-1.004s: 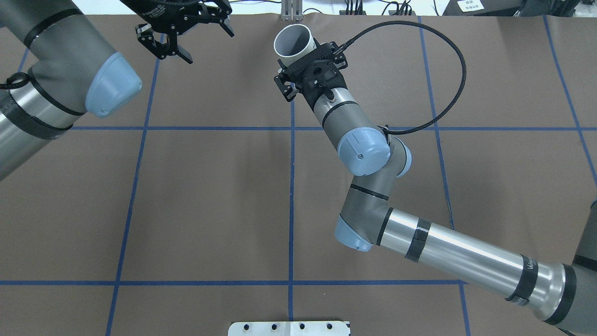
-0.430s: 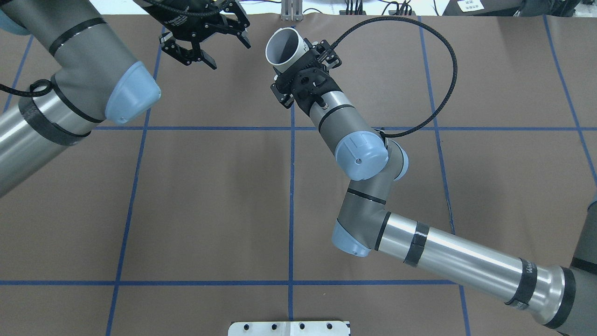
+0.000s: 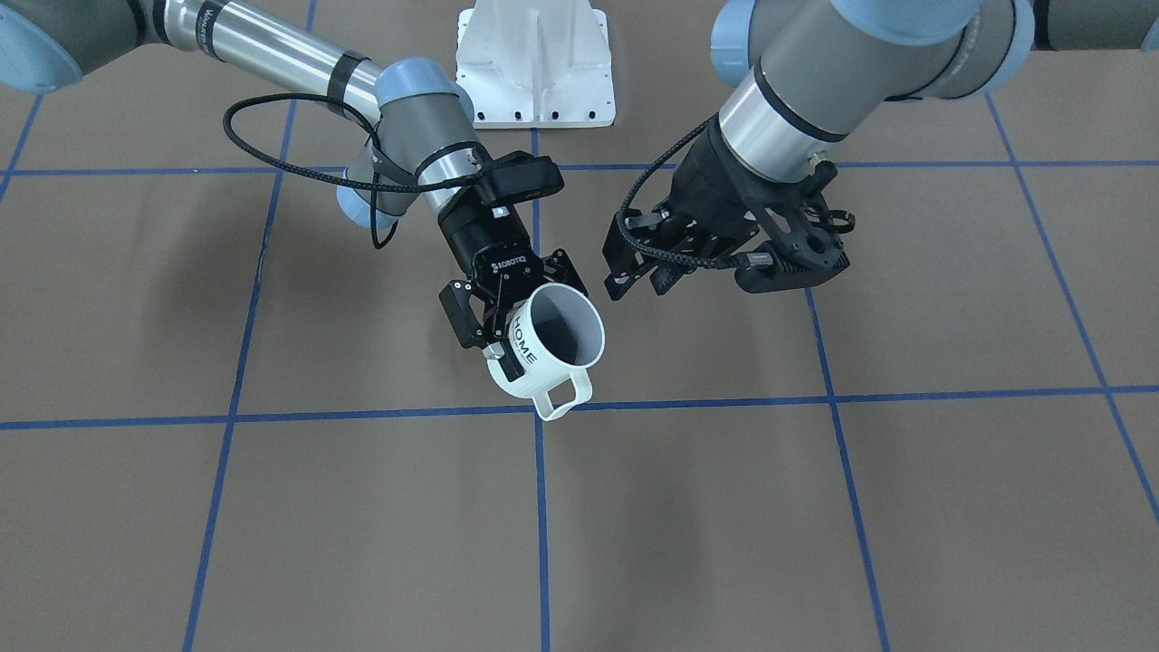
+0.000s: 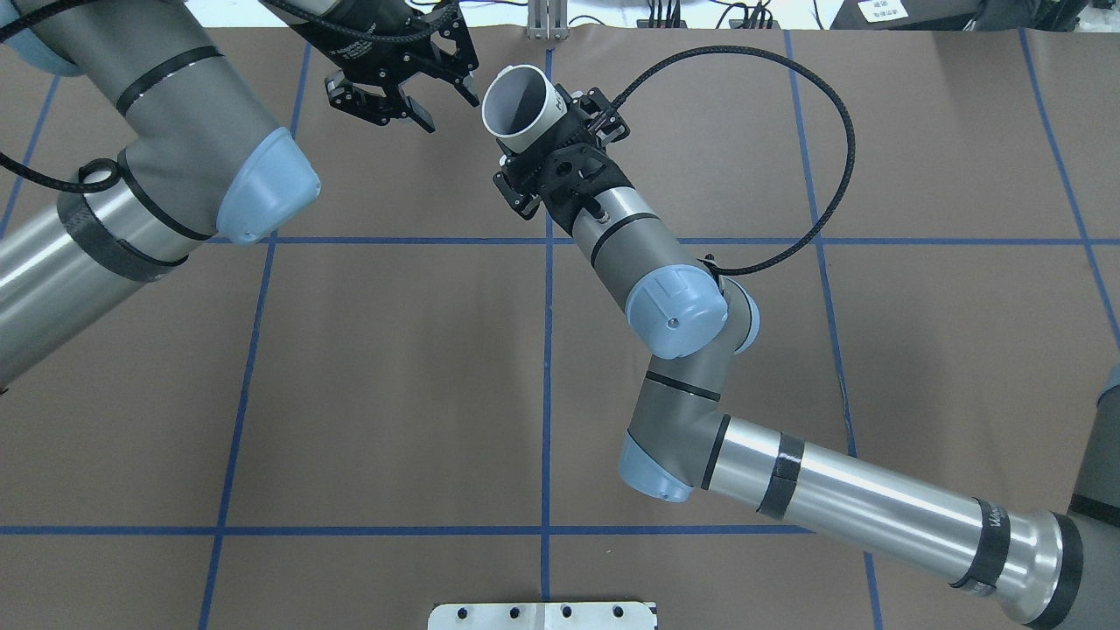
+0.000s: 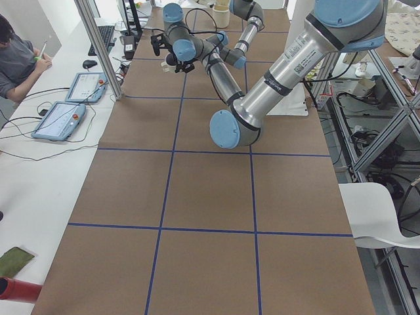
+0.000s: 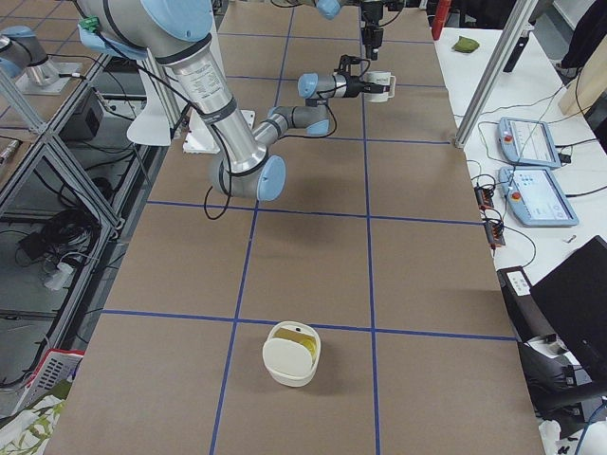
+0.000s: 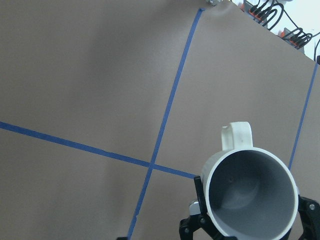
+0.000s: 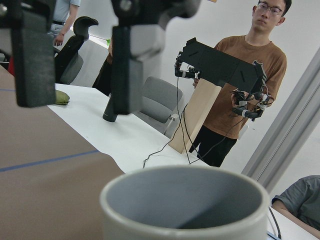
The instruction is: Left arm hands cup to right arm to dump lemon
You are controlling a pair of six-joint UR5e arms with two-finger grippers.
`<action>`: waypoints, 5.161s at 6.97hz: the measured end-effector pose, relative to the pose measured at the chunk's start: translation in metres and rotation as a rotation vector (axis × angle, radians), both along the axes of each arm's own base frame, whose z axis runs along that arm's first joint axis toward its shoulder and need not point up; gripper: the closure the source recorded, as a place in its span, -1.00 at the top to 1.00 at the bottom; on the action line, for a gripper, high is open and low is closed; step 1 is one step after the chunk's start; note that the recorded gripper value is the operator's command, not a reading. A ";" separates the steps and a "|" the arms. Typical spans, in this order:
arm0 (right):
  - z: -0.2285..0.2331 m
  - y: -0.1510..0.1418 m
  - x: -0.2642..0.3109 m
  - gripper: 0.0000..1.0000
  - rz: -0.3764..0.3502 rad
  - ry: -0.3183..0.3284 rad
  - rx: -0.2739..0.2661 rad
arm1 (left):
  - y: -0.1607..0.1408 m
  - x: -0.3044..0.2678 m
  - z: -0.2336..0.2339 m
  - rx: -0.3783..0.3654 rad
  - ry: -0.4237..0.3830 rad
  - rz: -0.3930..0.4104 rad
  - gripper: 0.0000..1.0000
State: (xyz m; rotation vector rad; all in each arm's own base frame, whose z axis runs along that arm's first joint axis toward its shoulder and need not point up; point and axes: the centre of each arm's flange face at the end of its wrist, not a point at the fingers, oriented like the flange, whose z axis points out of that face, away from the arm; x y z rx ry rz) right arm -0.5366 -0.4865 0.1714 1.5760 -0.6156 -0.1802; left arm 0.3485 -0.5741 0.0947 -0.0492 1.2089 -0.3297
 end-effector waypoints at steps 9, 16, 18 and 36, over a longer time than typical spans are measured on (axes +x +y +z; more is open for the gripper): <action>-0.017 0.010 0.003 0.02 -0.011 -0.109 -0.028 | -0.002 0.007 -0.014 -0.031 0.011 -0.014 -0.09; -0.017 0.011 0.003 0.02 -0.013 -0.106 -0.025 | 0.001 0.023 -0.014 -0.028 -0.002 -0.009 -0.13; -0.015 0.011 0.003 0.02 -0.014 -0.101 -0.024 | 0.001 0.024 -0.014 -0.028 -0.002 -0.009 -0.14; 0.005 0.035 0.038 0.99 -0.024 -0.118 -0.010 | 0.000 0.029 -0.009 -0.028 -0.013 -0.006 -1.00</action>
